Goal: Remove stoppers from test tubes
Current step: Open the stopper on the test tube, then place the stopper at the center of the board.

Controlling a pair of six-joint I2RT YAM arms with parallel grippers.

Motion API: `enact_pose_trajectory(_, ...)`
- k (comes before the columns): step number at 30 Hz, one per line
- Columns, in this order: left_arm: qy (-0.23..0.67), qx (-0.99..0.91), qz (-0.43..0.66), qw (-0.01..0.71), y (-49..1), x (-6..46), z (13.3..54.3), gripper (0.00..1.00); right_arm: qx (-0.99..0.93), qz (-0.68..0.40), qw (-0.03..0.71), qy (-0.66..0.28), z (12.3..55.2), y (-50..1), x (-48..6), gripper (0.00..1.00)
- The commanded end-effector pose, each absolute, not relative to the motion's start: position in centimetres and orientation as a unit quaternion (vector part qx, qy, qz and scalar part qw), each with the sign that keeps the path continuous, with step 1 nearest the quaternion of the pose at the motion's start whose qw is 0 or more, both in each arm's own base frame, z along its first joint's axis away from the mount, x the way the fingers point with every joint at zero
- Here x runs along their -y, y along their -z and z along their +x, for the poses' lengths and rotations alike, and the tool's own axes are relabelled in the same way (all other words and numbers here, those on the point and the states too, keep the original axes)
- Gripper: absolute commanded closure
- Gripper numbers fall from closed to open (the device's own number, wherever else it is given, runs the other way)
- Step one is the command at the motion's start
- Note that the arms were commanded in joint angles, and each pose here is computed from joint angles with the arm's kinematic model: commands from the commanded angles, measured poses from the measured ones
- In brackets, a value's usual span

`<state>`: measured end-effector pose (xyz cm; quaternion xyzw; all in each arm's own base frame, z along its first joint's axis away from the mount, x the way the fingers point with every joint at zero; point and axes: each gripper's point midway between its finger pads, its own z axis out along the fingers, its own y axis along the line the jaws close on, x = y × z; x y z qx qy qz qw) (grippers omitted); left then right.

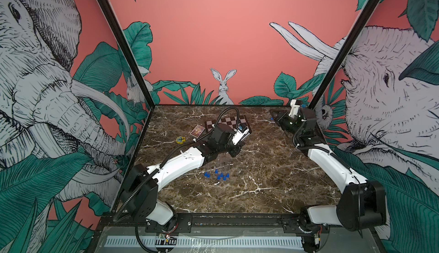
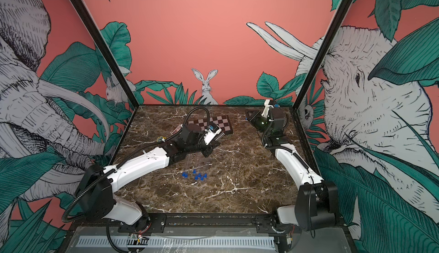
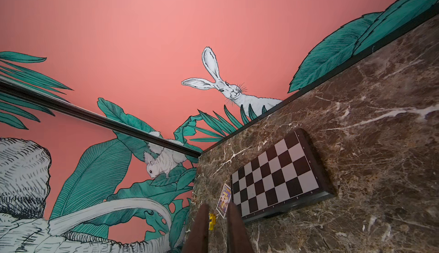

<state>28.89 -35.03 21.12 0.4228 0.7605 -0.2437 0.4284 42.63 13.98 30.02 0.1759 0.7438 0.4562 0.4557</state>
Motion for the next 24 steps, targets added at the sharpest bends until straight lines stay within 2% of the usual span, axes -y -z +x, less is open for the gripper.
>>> enact_pose_trajectory(1,0.245,-0.759,0.413,0.440,-22.8,34.3,28.5,1.00,-0.763,0.177,0.448,-0.431,42.1,-29.4,-13.6,1.00)
enact_pose_trajectory(10,0.242,-0.760,0.412,0.439,-23.4,34.3,28.7,1.00,-0.901,0.141,0.334,-0.240,37.2,-18.7,-11.8,1.00)
enact_pose_trajectory(16,0.249,-0.762,0.412,0.433,-23.3,34.9,29.0,1.00,-0.941,0.097,0.298,-0.127,34.4,-13.9,-11.2,1.00)
enact_pose_trajectory(24,0.253,-0.765,0.412,0.424,-22.8,35.7,29.3,1.00,-0.969,0.059,0.240,-0.014,32.9,-8.9,-10.3,1.00)
